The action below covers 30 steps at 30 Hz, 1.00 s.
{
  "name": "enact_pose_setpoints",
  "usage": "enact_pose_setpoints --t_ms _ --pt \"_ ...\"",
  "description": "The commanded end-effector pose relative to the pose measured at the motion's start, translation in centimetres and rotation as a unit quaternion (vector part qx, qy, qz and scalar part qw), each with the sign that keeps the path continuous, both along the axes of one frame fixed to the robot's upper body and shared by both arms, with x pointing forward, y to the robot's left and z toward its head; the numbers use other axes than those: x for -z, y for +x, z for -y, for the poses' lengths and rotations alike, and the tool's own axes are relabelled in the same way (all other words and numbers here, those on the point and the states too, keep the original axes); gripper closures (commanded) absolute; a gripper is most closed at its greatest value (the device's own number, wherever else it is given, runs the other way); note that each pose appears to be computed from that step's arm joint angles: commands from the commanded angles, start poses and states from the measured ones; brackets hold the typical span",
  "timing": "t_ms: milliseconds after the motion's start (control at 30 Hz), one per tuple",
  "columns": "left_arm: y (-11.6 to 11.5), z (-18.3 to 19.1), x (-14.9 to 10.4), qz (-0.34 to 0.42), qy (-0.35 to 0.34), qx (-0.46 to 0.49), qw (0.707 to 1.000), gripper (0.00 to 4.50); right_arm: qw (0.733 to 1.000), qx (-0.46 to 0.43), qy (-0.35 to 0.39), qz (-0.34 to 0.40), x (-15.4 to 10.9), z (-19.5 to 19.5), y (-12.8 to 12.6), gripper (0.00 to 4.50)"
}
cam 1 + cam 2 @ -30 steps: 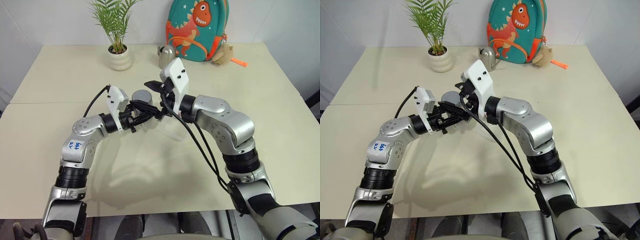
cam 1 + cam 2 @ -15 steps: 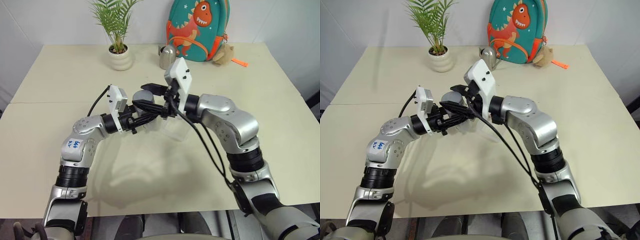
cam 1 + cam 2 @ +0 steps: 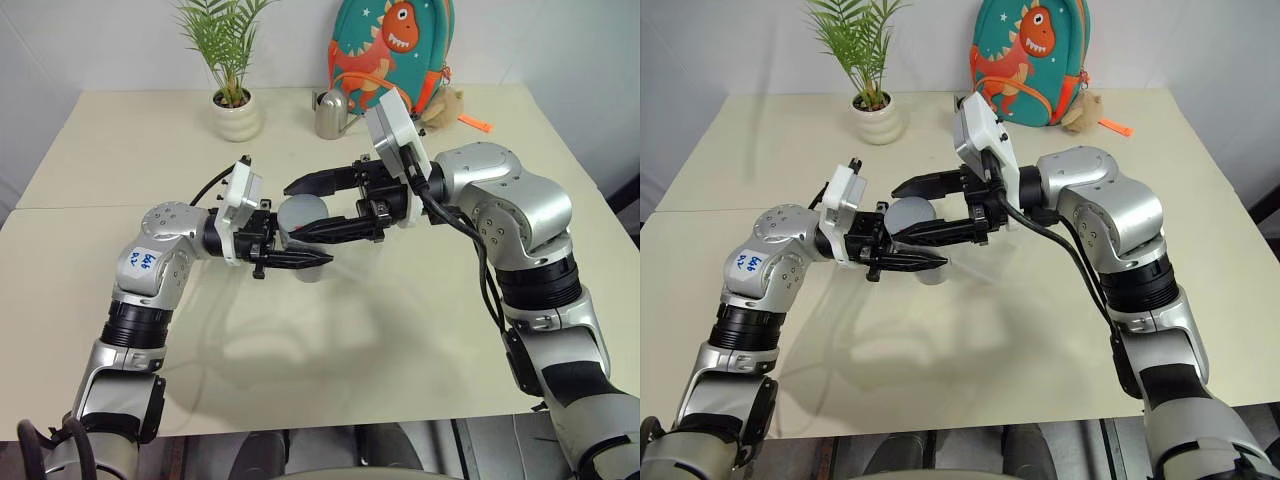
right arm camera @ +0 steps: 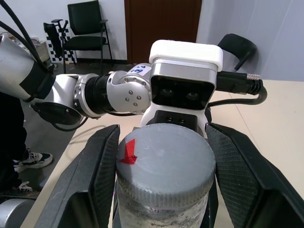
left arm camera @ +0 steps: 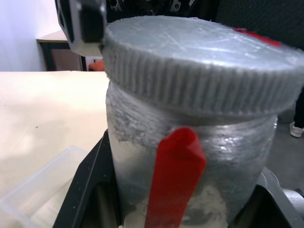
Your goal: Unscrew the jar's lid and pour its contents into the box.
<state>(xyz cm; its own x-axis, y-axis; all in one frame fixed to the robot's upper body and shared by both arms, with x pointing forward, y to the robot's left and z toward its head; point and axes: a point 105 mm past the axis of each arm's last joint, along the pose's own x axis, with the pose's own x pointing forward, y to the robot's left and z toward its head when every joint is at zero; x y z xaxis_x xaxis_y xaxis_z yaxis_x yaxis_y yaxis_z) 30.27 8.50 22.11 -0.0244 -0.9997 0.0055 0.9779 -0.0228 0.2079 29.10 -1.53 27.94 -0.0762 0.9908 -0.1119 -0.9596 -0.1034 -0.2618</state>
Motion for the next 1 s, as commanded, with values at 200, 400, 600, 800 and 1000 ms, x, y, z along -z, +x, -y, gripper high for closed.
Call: enact_pose_setpoints --t_ms 200,400,600,800,1000 --pt "1.6 -2.6 -0.8 0.019 -0.006 -0.085 0.996 2.57 0.996 0.072 0.040 0.036 -2.2 1.3 1.2 0.01" --pt "2.0 -2.0 -0.4 0.017 -0.003 -0.097 0.995 2.57 0.993 0.098 0.059 0.022 -1.9 -0.7 1.0 0.01" --pt "1.9 -1.4 -0.1 -0.004 -0.007 -0.099 0.995 2.57 0.995 0.085 0.058 0.013 -0.6 -2.6 0.2 0.01" --pt "1.5 -1.2 0.0 -0.005 -0.003 -0.093 0.996 2.57 0.992 0.108 0.064 0.030 -1.0 -3.1 1.6 0.01" --pt "1.3 -1.3 -0.3 -0.002 -0.008 -0.093 0.996 2.57 0.990 0.125 0.061 0.040 -1.0 -1.9 3.0 0.01"
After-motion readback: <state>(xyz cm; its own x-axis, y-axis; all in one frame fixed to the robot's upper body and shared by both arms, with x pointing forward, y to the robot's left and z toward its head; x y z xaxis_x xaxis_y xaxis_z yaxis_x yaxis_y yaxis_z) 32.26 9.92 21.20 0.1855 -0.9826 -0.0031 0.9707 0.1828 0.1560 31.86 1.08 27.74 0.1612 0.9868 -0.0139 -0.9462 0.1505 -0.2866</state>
